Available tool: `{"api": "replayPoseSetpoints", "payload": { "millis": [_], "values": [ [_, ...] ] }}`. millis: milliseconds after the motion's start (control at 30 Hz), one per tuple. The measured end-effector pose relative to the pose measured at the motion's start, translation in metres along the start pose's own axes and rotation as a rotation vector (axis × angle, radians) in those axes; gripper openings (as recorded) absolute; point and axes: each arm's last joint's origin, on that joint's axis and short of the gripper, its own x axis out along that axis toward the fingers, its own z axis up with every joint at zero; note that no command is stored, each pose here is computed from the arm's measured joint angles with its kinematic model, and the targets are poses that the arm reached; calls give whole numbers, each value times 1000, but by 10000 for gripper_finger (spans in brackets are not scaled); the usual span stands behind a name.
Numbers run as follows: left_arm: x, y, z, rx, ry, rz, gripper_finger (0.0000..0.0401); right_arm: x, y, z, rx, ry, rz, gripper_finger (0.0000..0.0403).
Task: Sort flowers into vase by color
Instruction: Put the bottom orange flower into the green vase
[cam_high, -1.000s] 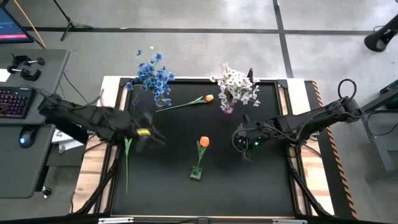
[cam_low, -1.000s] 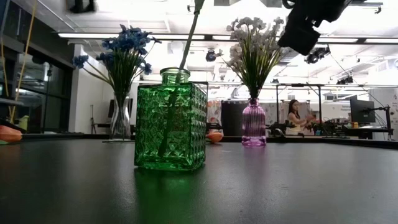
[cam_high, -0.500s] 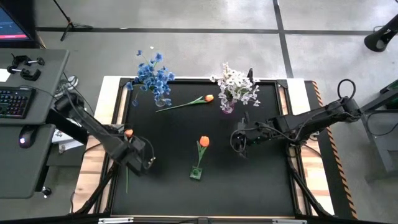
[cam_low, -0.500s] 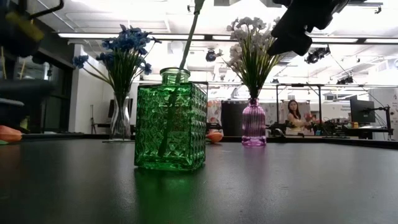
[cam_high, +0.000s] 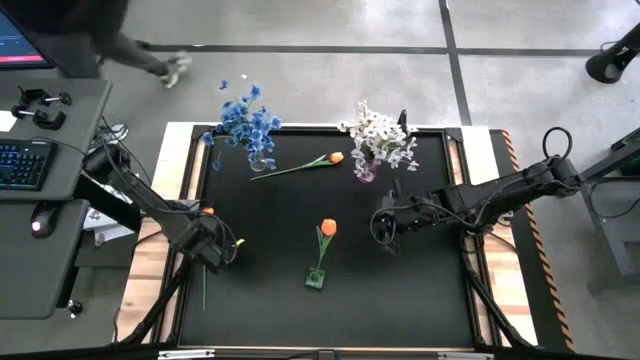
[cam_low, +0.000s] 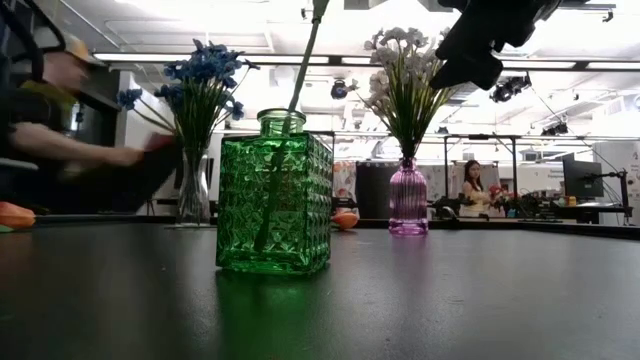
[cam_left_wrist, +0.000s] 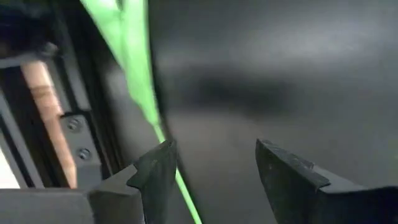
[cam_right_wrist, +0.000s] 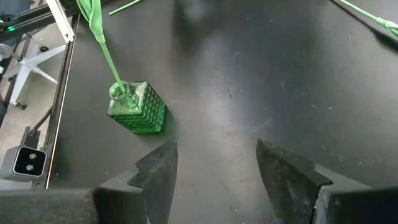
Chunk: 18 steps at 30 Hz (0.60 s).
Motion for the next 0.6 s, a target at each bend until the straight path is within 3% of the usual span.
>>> {"api": "replayPoseSetpoints", "payload": {
  "millis": [233, 600],
  "values": [
    [9, 6, 1, -39, -16, 31, 207, 0, 0, 0, -1, -7, -17, 206],
    [38, -2, -7, -102, -124, 237, 207, 0, -1, 0, 9, -16, -33, 206]
  ]
}}
